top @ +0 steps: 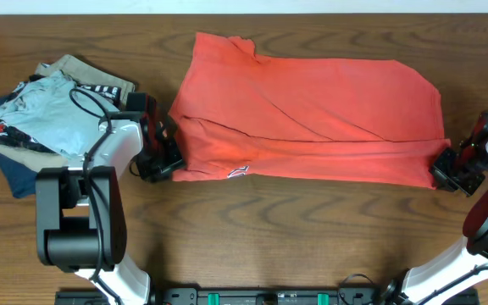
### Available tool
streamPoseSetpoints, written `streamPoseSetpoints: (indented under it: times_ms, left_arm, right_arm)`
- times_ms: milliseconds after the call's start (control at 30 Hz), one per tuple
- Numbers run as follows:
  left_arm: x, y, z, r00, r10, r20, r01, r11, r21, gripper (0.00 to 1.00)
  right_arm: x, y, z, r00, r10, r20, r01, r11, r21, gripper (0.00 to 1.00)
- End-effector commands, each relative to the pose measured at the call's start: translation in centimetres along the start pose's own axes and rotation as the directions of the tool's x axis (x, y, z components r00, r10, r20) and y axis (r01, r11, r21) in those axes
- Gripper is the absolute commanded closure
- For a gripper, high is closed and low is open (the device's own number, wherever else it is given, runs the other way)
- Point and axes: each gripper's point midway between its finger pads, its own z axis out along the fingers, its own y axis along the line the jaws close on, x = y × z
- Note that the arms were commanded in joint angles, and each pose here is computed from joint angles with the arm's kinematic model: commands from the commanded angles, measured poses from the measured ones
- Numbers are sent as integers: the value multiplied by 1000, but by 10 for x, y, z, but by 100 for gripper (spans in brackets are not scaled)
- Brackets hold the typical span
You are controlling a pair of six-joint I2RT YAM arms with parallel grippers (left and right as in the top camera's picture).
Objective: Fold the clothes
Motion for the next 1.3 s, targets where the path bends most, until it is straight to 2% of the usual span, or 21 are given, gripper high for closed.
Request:
streamPoseSetpoints:
  times_ms: [0, 67, 133, 333, 467, 567, 667, 700, 1033, 1167, 1267]
  left_arm:
    - [4, 6, 6, 1000, 18, -16, -18, 1000, -15, 72]
    - [4, 6, 6, 1000, 21, -17, -22, 1000, -16, 80]
    - [5, 6, 6, 999, 32, -20, -32, 999, -17, 94]
    - [16, 11, 5, 998, 27, -62, -30, 999, -34, 94]
    - [28, 17, 4, 993, 40, -111, -47, 997, -61, 94]
    - [36, 40, -1, 990, 17, -141, -42, 984, -175, 94]
    - [40, 76, -11, 989, -85, -118, 38, 933, -357, 94]
    - [41, 81, -14, 988, -109, -111, 59, 923, -379, 94]
    - [58, 82, -24, 975, -151, -166, 80, 925, -372, 94]
    - [57, 78, -37, 983, -133, -127, 81, 933, -352, 94]
    - [55, 63, -51, 992, -95, -84, 69, 960, -271, 94]
  right_arm:
    - [5, -9, 9, 1000, 2, -24, -1, 999, 54, 99]
    - [5, -10, 8, 1000, 2, -24, -1, 998, 60, 99]
    - [5, -11, 8, 1000, 2, -23, 0, 998, 66, 99]
    - [10, -22, 7, 999, 4, -38, 0, 992, 124, 98]
    - [14, -36, 5, 997, 60, -40, -51, 980, 194, 98]
    - [17, -53, 2, 993, 111, -36, -97, 958, 272, 98]
    - [21, -63, 0, 988, 152, -39, -134, 945, 299, 98]
    - [22, -64, 0, 986, 159, -45, -139, 945, 295, 98]
    - [40, -60, -1, 976, 174, -131, -135, 955, 264, 98]
    - [43, -59, -4, 974, 175, -142, -134, 956, 260, 92]
    - [41, -58, -9, 977, 174, -122, -140, 959, 247, 86]
